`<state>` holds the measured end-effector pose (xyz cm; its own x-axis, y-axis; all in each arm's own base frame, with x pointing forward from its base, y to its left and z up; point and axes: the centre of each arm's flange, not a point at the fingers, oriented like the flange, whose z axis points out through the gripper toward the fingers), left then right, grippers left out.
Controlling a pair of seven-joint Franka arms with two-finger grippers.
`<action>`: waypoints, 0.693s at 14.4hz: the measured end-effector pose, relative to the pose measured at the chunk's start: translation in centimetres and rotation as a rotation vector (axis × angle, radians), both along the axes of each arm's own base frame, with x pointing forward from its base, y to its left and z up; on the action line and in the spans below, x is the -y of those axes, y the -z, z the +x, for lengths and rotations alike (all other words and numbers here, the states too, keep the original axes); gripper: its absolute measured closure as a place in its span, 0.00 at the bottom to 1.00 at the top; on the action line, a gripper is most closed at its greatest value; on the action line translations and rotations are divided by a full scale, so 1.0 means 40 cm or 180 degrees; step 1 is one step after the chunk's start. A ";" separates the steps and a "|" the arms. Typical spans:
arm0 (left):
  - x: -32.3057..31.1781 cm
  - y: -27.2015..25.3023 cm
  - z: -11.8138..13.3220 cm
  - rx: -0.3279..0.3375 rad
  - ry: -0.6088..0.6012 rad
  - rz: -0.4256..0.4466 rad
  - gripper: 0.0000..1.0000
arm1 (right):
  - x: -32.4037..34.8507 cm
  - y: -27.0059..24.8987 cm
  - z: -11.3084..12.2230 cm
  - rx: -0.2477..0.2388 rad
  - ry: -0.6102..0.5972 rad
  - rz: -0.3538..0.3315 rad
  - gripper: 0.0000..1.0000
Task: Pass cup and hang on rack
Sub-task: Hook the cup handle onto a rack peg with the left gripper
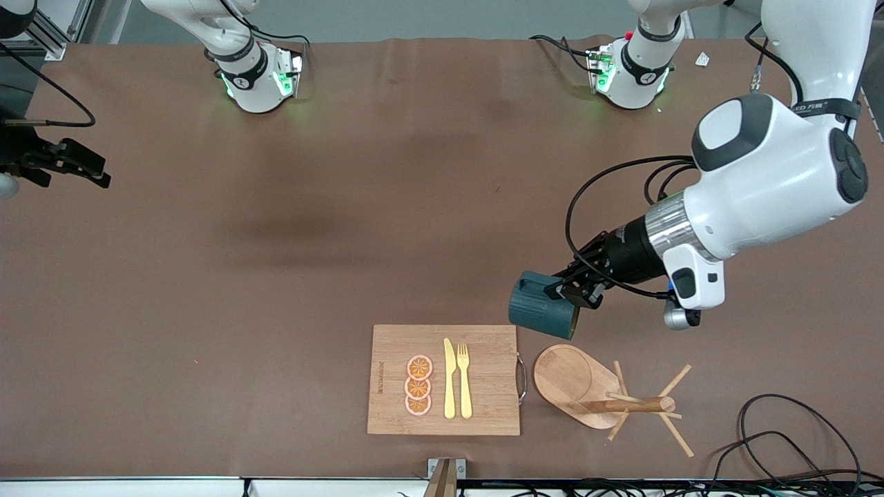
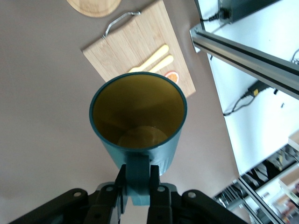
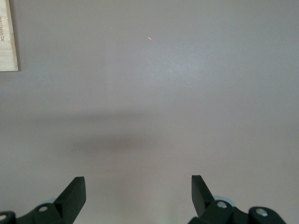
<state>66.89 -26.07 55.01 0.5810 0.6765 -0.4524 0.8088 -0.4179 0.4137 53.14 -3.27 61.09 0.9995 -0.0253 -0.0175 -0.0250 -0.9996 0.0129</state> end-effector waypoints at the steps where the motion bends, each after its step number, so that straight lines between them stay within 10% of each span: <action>1: -0.013 -0.001 0.005 -0.0004 0.0009 -0.0064 0.79 | 0.000 0.000 0.000 -0.0001 0.0000 0.0000 0.00; 10: -0.173 0.047 0.077 0.0011 0.0101 -0.0762 0.79 | 0.000 0.000 -0.001 -0.0002 -0.0002 0.0000 0.00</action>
<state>69.98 -19.15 53.13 0.6021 0.5316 -0.5957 0.7952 -0.3328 0.5068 53.12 -3.28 61.10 0.9995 -0.0247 -0.0180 -0.0244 -0.9996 0.0128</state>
